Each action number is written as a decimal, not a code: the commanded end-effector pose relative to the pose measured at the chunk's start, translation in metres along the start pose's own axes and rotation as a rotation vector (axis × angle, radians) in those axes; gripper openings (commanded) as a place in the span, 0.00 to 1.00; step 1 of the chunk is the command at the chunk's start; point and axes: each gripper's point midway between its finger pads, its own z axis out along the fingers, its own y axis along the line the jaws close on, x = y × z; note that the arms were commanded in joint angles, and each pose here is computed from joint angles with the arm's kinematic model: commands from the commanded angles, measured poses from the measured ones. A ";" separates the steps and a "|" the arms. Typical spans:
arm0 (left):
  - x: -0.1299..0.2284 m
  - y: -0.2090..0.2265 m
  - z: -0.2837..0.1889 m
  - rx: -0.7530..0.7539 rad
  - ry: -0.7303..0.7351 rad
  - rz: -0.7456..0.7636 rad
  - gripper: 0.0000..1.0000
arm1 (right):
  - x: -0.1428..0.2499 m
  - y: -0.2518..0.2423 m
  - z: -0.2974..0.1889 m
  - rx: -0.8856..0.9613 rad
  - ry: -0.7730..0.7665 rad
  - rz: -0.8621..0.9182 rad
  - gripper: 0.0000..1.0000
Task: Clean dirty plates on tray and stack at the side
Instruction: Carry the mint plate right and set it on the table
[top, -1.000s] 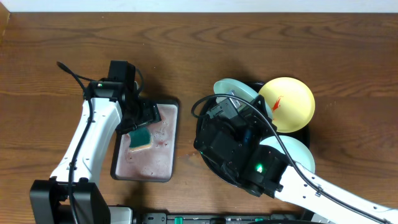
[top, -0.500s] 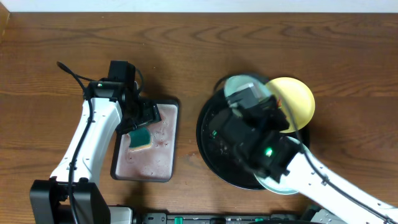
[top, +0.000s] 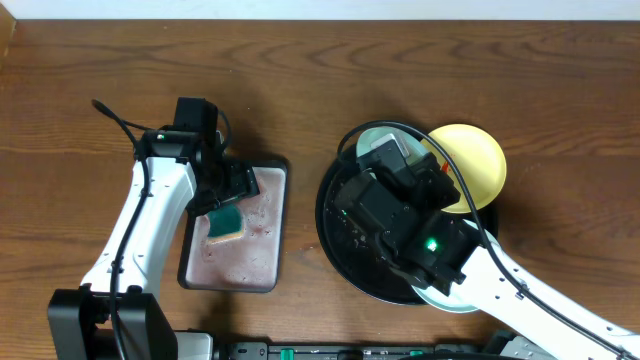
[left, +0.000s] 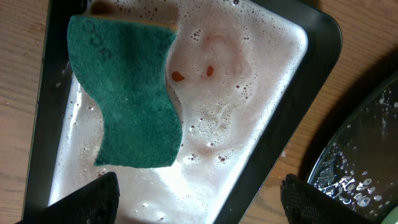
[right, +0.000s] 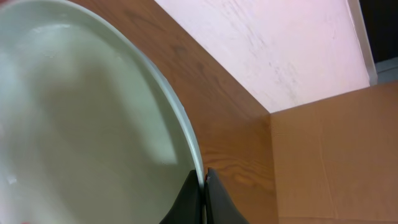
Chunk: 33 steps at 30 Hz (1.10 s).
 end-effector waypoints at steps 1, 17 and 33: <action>-0.003 -0.001 -0.006 0.009 -0.020 0.009 0.83 | -0.005 -0.013 -0.002 0.042 -0.011 0.117 0.01; -0.003 -0.001 -0.006 0.009 -0.020 0.009 0.83 | 0.073 -0.005 0.075 -0.712 0.424 0.838 0.01; -0.003 -0.001 -0.006 0.009 -0.020 0.009 0.83 | 0.342 -0.149 0.133 -0.054 0.831 1.758 0.01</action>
